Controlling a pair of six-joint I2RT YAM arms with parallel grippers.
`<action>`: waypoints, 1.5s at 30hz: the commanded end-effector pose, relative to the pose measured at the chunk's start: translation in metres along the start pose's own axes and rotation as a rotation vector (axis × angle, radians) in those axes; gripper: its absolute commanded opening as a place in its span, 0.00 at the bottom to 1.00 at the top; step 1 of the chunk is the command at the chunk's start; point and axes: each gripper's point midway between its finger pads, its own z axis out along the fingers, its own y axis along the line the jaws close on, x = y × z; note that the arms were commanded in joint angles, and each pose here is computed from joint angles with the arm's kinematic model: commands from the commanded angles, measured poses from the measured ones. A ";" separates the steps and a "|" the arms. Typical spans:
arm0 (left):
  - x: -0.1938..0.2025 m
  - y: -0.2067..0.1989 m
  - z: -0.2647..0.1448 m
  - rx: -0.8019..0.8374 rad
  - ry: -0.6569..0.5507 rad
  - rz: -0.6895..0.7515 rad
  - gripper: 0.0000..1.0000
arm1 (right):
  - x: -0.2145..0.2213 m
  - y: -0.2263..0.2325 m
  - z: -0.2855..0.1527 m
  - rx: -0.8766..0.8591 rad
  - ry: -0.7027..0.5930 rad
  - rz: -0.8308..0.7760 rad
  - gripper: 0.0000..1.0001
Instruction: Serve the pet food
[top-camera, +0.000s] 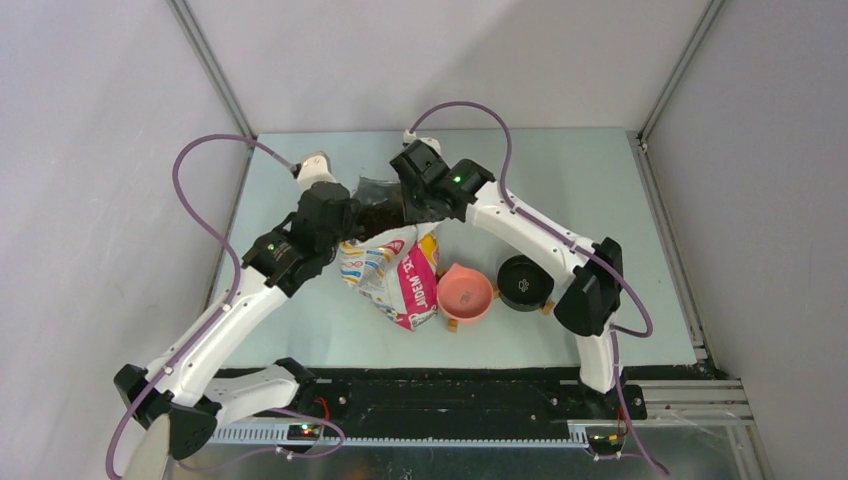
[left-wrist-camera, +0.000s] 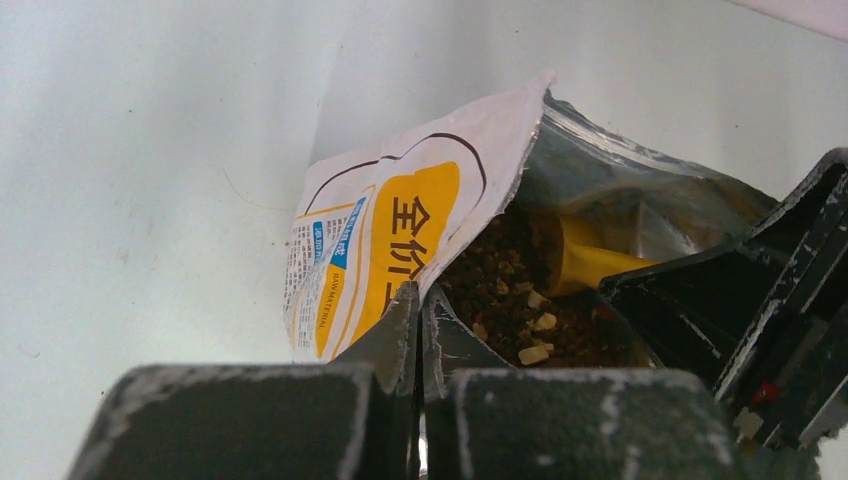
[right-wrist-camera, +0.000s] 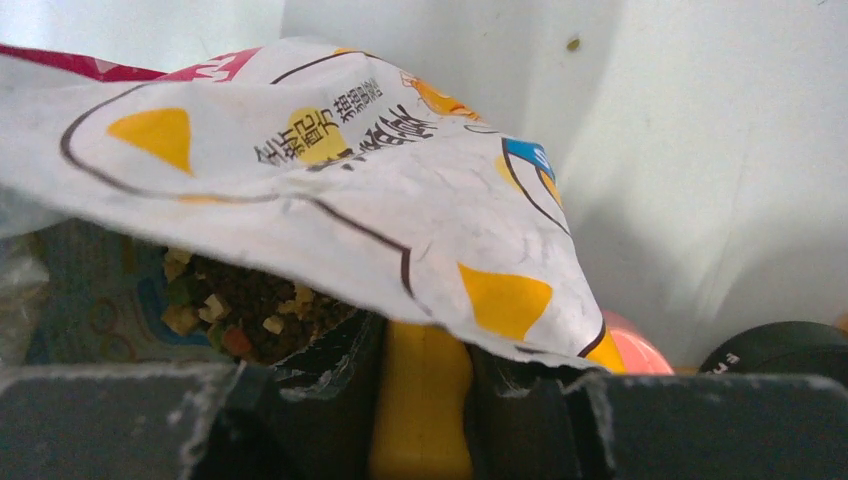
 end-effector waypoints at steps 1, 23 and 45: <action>-0.016 0.001 -0.010 0.021 -0.083 -0.037 0.00 | 0.047 0.030 0.025 -0.212 0.210 0.150 0.00; -0.013 0.022 -0.027 0.008 -0.115 -0.065 0.00 | -0.017 0.023 -0.107 -0.651 -0.069 0.512 0.00; -0.008 0.003 -0.032 0.141 -0.101 -0.053 0.00 | -0.034 -0.016 -0.173 -0.747 -0.335 0.685 0.00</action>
